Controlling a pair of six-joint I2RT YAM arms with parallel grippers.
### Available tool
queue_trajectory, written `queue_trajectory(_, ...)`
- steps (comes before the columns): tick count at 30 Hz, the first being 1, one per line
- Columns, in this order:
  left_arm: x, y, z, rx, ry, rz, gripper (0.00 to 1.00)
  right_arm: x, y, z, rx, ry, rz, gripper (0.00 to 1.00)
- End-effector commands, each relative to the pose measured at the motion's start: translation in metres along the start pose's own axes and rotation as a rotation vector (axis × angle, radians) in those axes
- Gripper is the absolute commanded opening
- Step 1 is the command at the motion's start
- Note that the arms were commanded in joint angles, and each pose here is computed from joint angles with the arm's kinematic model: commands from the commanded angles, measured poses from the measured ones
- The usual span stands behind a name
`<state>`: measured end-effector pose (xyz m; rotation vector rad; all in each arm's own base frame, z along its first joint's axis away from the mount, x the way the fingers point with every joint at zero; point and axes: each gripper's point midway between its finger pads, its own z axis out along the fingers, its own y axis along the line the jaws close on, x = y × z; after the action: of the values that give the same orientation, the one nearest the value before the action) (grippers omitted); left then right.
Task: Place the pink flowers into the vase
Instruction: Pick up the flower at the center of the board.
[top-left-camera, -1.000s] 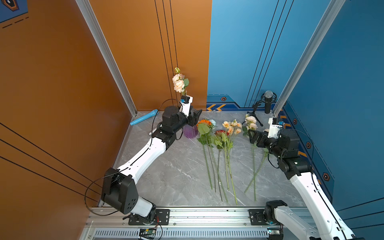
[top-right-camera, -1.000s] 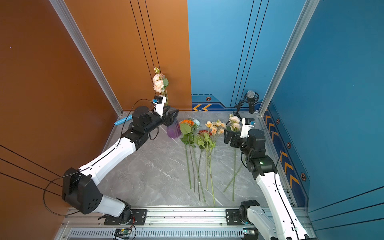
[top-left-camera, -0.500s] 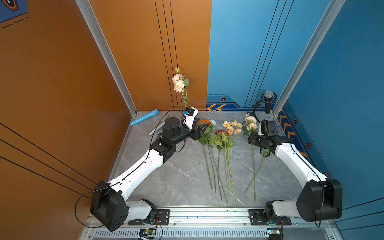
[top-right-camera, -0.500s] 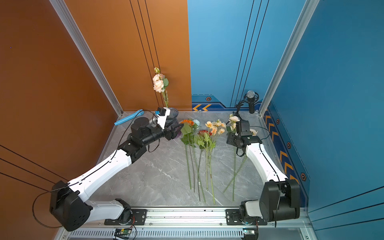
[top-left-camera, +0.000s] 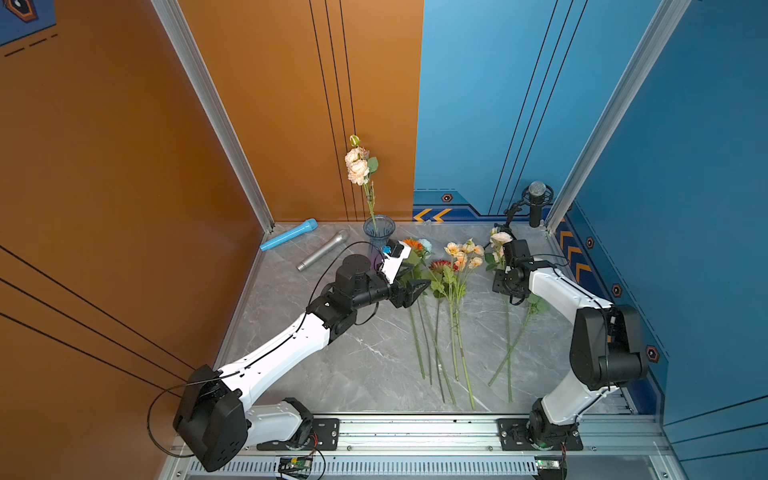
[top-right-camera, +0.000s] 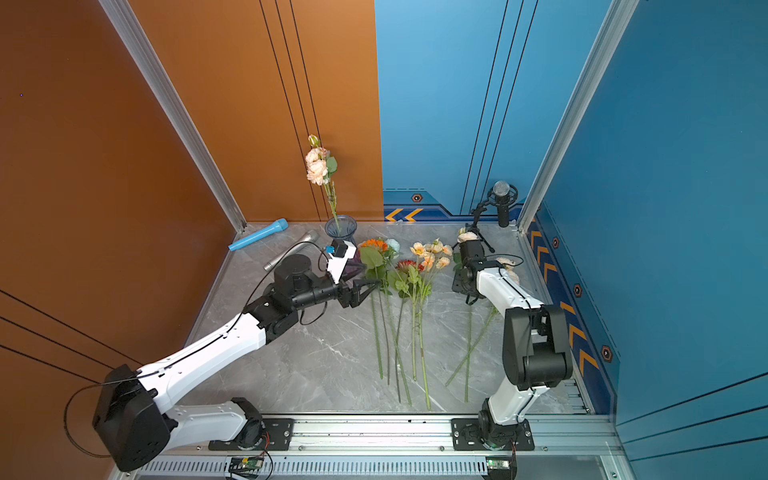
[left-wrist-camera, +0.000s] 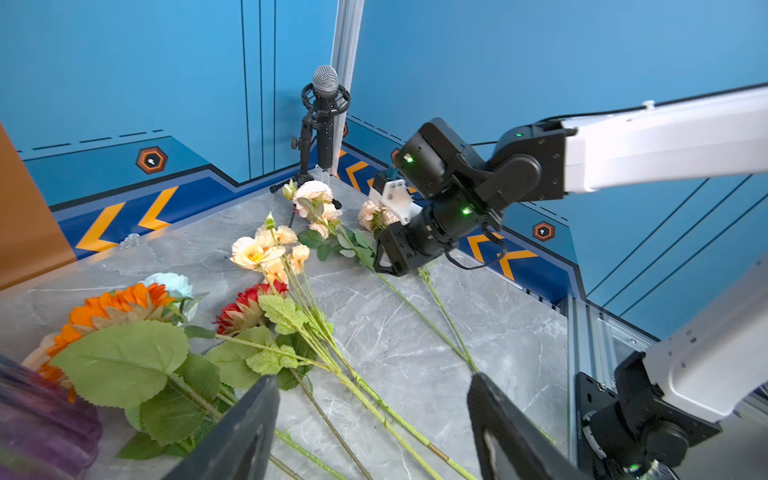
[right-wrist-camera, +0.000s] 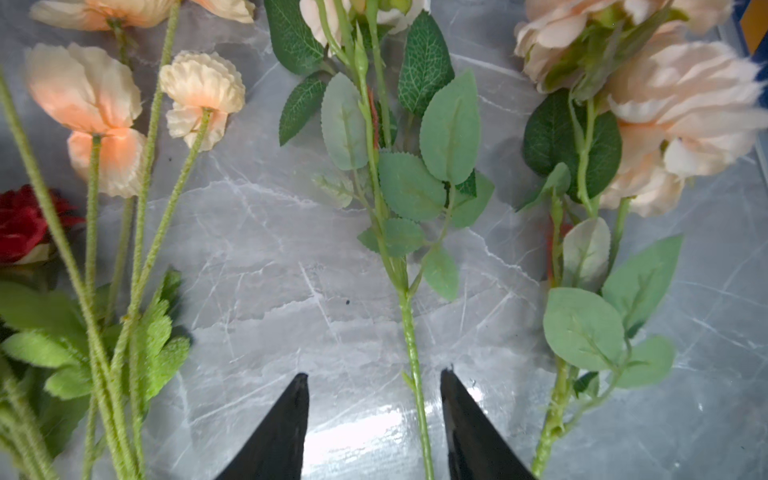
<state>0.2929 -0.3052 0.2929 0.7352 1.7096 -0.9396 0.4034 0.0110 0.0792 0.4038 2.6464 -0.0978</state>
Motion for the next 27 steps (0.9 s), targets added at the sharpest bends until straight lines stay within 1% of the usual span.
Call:
queue_trajectory(1,0.006,-0.016,-0.002,0.052,0.009,0.011,0.79,-0.008,-0.004,0.01,0.07,-0.004,-0.013,0.52)
queue_trajectory(4,0.013,-0.023,0.001,0.076,0.027,0.01,0.82,-0.009,-0.004,0.024,0.099,0.014,-0.015,0.51)
queue_trajectory(12,0.025,-0.046,0.002,0.162,0.058,0.026,0.85,-0.009,-0.005,0.046,0.143,0.039,-0.028,0.51)
queue_trajectory(13,0.026,-0.048,0.003,0.168,0.06,0.026,0.91,-0.009,-0.006,0.047,0.15,0.041,-0.029,0.5)
queue_trajectory(27,0.022,-0.054,0.0,0.175,0.049,0.034,0.92,-0.011,-0.001,0.056,0.141,0.055,-0.043,0.25)
